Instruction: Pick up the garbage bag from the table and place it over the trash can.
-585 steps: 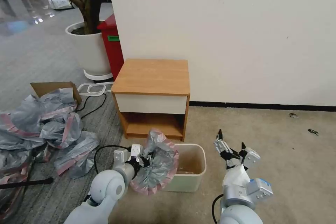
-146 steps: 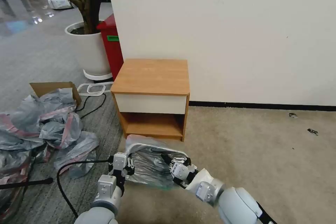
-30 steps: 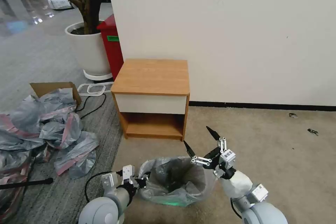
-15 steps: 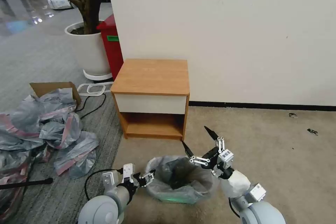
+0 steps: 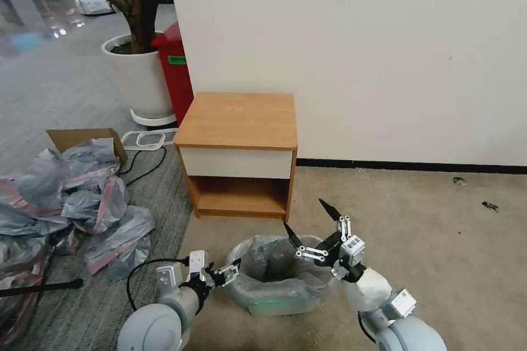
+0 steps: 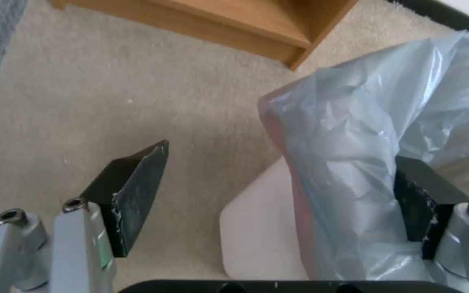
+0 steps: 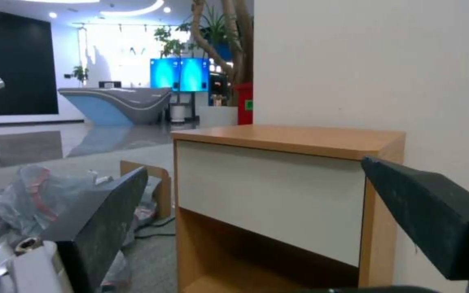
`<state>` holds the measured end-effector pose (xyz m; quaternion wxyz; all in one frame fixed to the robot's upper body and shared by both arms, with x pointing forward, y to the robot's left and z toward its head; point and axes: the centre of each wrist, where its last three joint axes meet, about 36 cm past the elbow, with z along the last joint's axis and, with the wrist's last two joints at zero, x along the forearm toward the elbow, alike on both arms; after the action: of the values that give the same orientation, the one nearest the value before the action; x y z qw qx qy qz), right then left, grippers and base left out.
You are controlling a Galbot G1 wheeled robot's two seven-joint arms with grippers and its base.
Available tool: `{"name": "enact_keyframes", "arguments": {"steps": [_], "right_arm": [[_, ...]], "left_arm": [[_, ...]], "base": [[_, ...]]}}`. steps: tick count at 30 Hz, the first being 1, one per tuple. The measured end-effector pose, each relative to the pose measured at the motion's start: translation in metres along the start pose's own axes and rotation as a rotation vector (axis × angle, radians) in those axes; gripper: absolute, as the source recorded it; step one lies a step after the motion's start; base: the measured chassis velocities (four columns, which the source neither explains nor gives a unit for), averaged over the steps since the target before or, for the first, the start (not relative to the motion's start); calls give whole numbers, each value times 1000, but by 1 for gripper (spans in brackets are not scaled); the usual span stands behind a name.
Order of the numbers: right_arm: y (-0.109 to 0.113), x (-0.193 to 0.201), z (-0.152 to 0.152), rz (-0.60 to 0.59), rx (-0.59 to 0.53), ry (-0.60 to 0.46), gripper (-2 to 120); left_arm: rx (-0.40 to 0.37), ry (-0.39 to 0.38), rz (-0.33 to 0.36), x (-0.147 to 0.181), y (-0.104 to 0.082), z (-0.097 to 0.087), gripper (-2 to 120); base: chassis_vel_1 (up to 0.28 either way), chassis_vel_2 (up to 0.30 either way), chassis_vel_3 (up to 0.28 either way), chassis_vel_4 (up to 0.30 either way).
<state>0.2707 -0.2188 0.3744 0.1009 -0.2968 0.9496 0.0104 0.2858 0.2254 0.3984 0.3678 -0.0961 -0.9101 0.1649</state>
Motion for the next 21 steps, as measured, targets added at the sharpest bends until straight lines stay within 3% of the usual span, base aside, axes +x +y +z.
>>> {"name": "enact_keyframes", "arguments": {"steps": [5,12,19,21], "right_arm": [[0,1,0,1,0,1,100],[3,-3,1,-1,-8,-8,100],[3,-4,1,-1,-10,-11,100],[2,-4,1,0,-10,-11,100]], "left_arm": [[-15,-43,22,4,-2,-3,86],[-23,-74,77,7,-6,-7,99],[-20,-47,75,5,-6,-2,100],[-41,-72,60,3,-5,0,100]], "base": [[0,0,0,0],[0,0,0,0],[0,0,0,0],[0,0,0,0]]}}
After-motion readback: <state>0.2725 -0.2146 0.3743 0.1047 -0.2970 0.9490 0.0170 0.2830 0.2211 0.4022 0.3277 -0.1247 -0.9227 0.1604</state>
